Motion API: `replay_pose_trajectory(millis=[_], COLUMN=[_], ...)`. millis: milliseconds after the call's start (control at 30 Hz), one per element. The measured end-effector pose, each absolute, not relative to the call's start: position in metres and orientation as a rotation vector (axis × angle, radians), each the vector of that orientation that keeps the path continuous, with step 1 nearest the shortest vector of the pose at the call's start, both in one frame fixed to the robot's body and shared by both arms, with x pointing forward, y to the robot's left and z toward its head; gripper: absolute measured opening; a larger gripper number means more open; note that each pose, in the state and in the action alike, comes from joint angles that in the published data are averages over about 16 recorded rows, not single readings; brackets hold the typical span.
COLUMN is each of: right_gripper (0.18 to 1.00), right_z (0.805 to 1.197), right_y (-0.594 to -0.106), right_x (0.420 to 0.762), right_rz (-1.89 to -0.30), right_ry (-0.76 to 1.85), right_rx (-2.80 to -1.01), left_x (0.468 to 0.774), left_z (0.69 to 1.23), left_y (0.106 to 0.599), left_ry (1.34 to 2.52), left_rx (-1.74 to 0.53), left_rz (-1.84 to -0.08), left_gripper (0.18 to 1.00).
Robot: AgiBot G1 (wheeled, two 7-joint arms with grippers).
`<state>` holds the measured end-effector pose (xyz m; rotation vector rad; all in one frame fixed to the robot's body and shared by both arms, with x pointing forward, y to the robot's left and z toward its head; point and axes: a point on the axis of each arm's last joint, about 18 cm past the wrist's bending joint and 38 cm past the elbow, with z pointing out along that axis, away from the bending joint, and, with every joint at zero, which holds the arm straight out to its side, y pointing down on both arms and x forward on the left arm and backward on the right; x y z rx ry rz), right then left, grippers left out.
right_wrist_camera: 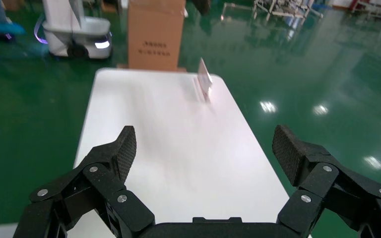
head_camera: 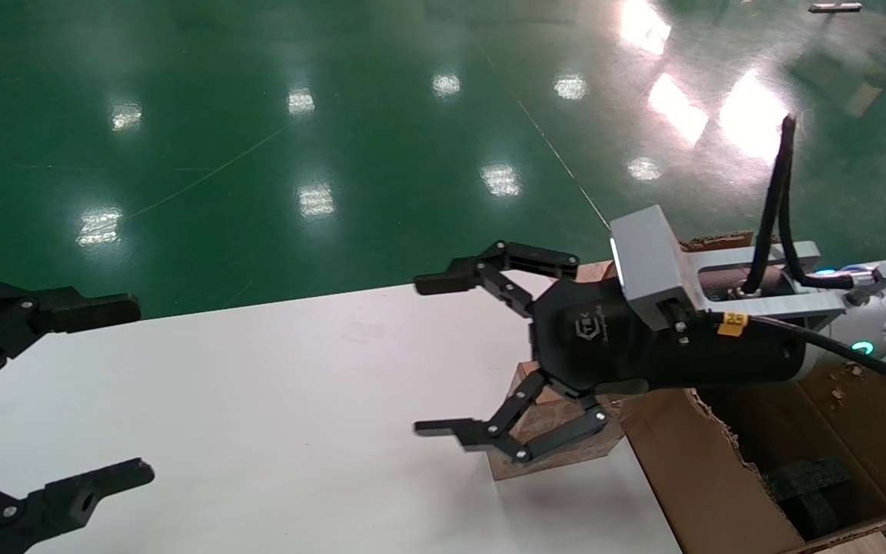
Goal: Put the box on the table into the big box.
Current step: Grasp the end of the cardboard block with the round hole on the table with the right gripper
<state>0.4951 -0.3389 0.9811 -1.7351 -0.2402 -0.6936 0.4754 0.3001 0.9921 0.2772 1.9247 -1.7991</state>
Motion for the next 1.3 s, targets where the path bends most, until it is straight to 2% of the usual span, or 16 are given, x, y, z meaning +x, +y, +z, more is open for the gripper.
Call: replay_pose_trajectory(millis=[267,467,733,1000,1300], right_gripper=[1.001,1.001,1.001,1.001,1.001], right_z=[0.972,0.963,0.944,0.924,0.908], right_y=[-0.369,-0.392,-0.420,-0.443,-0.455], right_x=[0.516,0.533,0.548,0.550,0.543], right_rz=[-0.782,-0.843,-0.881,-0.868,-0.827], right_ry=[-0.194,-0.135,-0.044,0.055,0.132], right_rx=[-1.796,-1.842,-1.902,-1.937,-1.936], left_x=[0.475,0.475,0.475,0.475,0.475], left_z=[0.992,0.992,0.992,0.992,0.992], left_y=[0.300,0.300,0.300,0.300,0.300], left_ry=[1.925,1.925,1.925,1.925,1.925], left_rx=[0.277,0.277,0.277,0.277,0.277], left_rz=[-1.799,-1.799,-1.799,-1.799,-1.799], left_gripper=[0.898,0.806,0.621,0.426,0.281])
